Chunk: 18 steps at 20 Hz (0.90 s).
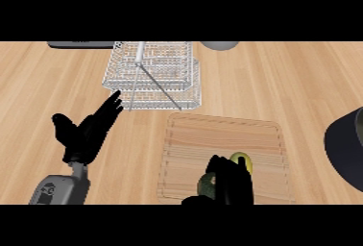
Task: Pick the squash from the cutting board and place it in the tiered basket
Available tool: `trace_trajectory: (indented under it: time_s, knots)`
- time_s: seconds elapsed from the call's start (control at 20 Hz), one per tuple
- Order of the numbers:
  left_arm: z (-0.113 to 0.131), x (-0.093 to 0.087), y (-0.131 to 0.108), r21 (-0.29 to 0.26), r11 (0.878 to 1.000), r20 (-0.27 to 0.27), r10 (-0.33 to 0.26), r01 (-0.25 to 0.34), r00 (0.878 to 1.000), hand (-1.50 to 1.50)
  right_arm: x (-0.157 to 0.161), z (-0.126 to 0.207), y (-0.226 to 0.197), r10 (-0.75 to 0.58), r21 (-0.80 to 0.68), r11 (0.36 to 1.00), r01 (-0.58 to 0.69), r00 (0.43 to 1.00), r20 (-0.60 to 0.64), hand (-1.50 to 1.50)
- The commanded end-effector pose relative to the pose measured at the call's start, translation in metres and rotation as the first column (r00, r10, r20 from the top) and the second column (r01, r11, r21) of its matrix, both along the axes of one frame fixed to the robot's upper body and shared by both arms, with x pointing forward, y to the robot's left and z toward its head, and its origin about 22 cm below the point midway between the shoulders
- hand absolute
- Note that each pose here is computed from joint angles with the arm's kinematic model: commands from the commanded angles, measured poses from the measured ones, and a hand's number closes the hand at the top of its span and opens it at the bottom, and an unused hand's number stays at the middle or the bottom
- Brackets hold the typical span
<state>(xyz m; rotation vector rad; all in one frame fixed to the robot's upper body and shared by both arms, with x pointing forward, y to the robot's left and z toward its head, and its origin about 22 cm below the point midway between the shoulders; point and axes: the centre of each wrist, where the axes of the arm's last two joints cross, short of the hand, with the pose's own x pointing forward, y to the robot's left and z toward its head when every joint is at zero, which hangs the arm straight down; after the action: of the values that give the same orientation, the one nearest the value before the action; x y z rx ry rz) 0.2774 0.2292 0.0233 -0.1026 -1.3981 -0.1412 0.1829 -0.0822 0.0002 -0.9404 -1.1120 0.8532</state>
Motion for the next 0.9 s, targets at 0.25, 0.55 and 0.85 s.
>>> trace_trajectory:
  time_s: [0.25, 0.55, 0.85]
  knots:
    - [0.000, 0.002, -0.008, 0.001, 1.000, -0.022, -0.004, 0.004, 1.000, 0.00, -0.028, 0.090, 0.026, -0.173, 0.175, 0.971, 0.165, 0.984, 0.032, 1.50]
    - [0.006, -0.002, -0.004, -0.016, 1.000, -0.013, -0.007, 0.007, 1.000, 0.00, -0.044, 0.161, 0.010, -0.208, 0.258, 0.956, 0.139, 0.942, 0.263, 1.50]
    - [-0.003, 0.007, 0.001, 0.003, 1.000, -0.019, -0.010, 0.010, 1.000, 0.00, -0.044, 0.212, 0.013, -0.164, 0.213, 0.974, 0.074, 0.882, 0.441, 1.50]
